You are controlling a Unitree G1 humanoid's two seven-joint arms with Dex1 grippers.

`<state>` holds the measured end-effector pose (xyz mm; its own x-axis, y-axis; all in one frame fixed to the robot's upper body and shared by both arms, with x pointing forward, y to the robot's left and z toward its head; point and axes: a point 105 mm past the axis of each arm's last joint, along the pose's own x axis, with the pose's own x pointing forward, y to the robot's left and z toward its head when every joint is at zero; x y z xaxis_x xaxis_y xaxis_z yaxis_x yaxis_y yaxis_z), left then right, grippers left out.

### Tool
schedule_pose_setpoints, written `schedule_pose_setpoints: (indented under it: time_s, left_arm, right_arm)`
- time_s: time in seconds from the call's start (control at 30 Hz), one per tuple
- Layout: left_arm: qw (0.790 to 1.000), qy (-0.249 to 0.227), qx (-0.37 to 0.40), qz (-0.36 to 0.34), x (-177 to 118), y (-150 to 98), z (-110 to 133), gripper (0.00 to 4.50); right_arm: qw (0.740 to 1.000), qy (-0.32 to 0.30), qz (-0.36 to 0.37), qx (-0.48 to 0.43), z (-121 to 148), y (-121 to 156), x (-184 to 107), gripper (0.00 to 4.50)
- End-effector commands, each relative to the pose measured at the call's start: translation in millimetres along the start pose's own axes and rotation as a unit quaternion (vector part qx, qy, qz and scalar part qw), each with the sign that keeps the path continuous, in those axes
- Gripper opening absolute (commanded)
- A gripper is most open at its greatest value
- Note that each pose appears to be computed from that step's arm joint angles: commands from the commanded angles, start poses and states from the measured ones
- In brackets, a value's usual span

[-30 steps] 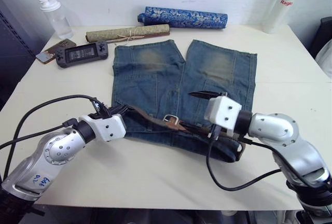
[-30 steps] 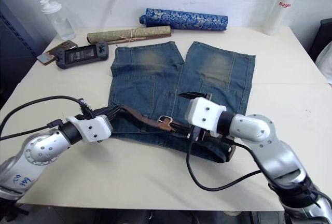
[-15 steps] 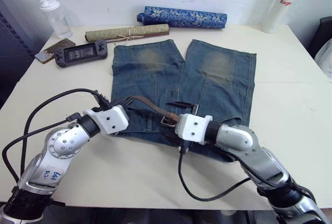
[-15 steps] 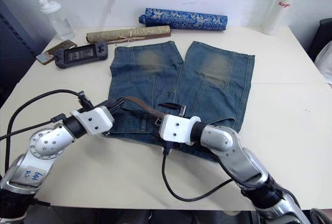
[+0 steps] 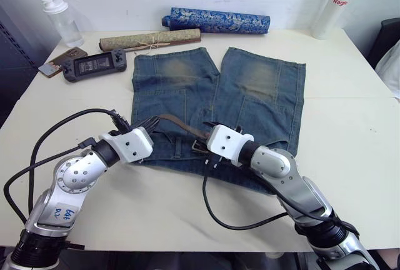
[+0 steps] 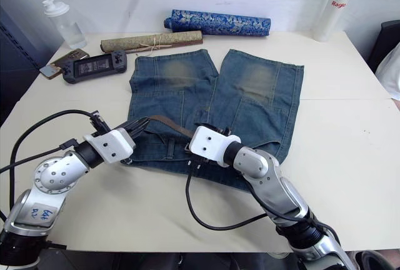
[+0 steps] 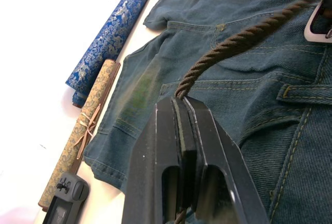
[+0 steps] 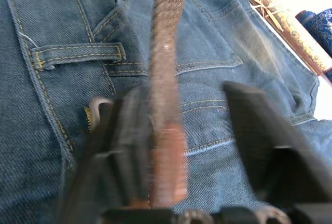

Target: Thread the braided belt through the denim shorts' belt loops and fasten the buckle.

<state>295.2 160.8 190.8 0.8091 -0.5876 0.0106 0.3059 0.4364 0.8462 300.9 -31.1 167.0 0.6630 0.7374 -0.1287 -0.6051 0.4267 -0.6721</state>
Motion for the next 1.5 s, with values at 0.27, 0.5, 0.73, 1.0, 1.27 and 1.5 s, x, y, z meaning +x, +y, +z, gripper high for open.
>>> schedule_pose_setpoints:
  time_s: [0.27,0.5,0.73,1.0,1.27,1.5]
  left_arm:
    - [0.999,-0.020,-0.022,0.037,-6,14,14,0.00]
    - [0.963,-0.023,-0.267,0.010,-14,12,25,1.93]
    - [0.799,-0.100,-0.591,-0.051,-53,27,39,2.81]
    - [0.515,-0.102,-0.851,0.016,-40,-7,28,2.81]
    - [0.414,-0.077,-0.905,0.057,-5,-17,28,2.81]
    - [0.410,-0.078,-0.908,0.041,10,-13,36,2.81]
  right_arm:
    - [0.999,-0.019,-0.031,-0.028,12,-14,-2,0.02]
    - [0.994,-0.043,-0.028,-0.093,19,-15,1,0.00]
    - [0.989,-0.052,-0.040,-0.131,19,-16,9,0.00]
    - [0.982,-0.081,-0.054,-0.159,26,-12,17,0.00]
    - [0.976,-0.109,-0.052,-0.183,33,-8,16,0.00]
    - [0.975,-0.114,-0.043,-0.185,34,-5,16,0.00]
